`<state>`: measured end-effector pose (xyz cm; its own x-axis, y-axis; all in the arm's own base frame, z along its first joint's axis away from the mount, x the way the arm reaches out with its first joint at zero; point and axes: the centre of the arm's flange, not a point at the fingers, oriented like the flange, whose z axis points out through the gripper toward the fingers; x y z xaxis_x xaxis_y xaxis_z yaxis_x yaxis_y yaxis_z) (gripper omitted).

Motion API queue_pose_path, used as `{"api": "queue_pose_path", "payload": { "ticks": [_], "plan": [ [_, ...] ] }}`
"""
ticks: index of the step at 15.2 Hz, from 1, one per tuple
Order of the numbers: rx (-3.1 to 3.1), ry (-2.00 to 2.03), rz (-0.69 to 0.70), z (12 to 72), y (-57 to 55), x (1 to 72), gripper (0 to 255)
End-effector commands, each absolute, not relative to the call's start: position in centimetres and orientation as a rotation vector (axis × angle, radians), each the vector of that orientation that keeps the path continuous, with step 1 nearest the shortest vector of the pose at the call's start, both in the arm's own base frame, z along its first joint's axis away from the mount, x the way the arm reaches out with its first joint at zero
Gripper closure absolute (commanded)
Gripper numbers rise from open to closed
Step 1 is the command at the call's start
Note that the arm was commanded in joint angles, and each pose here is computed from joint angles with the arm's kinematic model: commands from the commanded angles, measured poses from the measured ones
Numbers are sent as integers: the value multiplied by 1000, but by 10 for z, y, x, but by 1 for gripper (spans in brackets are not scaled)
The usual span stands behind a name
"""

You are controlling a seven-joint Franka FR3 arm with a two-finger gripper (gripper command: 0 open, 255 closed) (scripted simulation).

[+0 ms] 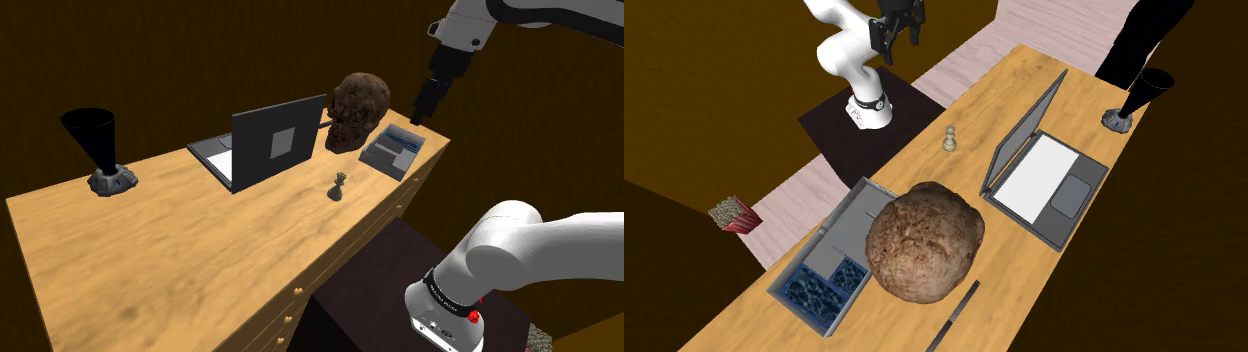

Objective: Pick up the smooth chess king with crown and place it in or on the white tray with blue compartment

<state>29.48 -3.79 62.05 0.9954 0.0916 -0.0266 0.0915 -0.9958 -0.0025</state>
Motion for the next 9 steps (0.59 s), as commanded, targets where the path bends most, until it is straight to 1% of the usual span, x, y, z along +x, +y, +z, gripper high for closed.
{"api": "queue_pose_path", "payload": {
  "ticks": [1, 9],
  "plan": [
    [-3137, -144, 42, 621, -38, 295, 0],
    [-3133, -95, -20, 530, -12, 335, 0]
  ]
}}
